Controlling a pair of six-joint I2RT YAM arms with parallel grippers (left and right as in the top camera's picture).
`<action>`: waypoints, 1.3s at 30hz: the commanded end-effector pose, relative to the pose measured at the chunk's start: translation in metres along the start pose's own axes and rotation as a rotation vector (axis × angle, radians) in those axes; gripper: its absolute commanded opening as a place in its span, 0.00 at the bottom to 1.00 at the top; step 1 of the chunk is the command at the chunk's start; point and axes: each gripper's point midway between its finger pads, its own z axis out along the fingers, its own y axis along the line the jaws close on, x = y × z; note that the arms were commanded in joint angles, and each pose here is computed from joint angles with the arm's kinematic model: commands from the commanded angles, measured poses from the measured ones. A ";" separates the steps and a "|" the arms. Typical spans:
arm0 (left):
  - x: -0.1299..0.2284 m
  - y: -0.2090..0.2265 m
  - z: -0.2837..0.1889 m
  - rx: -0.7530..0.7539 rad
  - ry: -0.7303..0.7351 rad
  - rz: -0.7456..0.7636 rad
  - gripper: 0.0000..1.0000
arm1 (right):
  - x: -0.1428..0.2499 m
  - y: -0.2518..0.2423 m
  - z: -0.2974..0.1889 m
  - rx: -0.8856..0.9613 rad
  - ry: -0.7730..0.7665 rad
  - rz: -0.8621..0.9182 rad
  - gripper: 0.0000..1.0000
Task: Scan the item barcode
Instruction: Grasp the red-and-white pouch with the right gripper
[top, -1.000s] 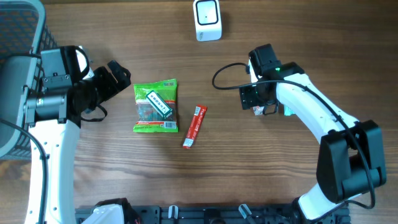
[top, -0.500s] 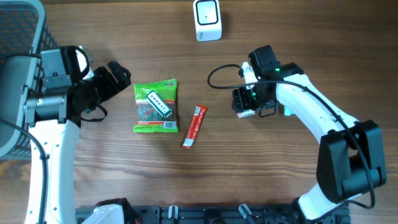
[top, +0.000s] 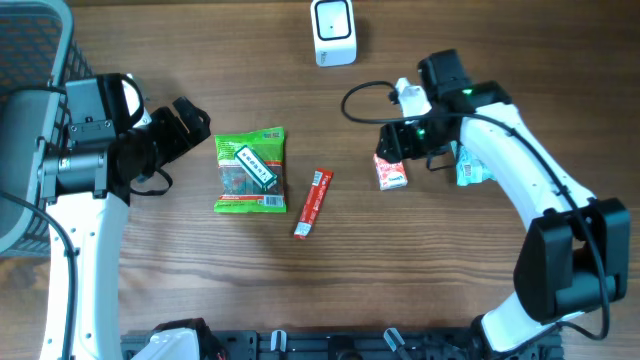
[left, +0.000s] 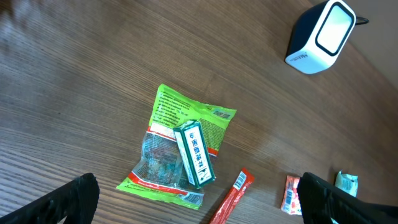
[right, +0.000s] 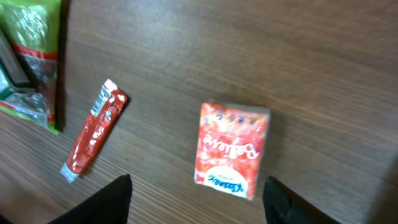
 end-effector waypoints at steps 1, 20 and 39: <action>-0.005 0.000 -0.002 -0.003 -0.015 0.007 1.00 | 0.001 -0.004 0.006 -0.077 -0.002 0.007 0.63; -0.005 0.000 -0.002 -0.003 -0.015 0.007 1.00 | 0.026 -0.035 0.050 -0.125 0.134 0.072 0.44; -0.005 0.000 -0.002 -0.003 -0.015 0.007 1.00 | 0.038 -0.031 0.076 -0.197 0.084 0.059 0.10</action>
